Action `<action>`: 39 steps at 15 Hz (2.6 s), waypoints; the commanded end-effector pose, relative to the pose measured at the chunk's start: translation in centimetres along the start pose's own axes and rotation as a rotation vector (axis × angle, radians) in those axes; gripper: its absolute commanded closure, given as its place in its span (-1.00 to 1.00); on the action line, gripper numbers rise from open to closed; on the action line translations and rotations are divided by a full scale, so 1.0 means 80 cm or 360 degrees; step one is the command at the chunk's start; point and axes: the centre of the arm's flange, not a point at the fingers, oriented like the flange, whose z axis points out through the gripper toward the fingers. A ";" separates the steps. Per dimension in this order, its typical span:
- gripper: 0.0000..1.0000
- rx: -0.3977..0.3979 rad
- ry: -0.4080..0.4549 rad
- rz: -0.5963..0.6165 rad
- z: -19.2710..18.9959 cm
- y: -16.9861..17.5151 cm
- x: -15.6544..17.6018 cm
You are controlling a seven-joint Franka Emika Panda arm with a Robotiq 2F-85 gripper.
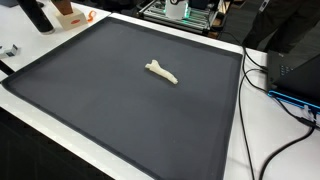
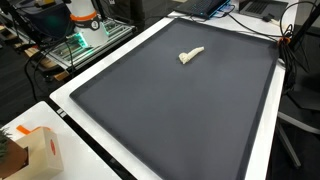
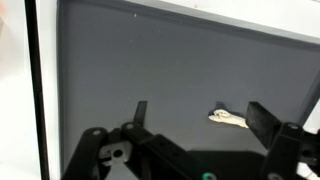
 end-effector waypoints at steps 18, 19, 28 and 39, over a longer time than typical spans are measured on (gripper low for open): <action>-1.00 0.0137 0.0224 0.0619 0.132 -0.121 0.204; -1.00 0.0137 0.0191 0.0629 0.143 -0.124 0.210; -1.00 0.0207 -0.0032 0.0702 0.243 -0.137 0.251; -1.00 0.0333 -0.0194 0.0711 0.323 -0.145 0.259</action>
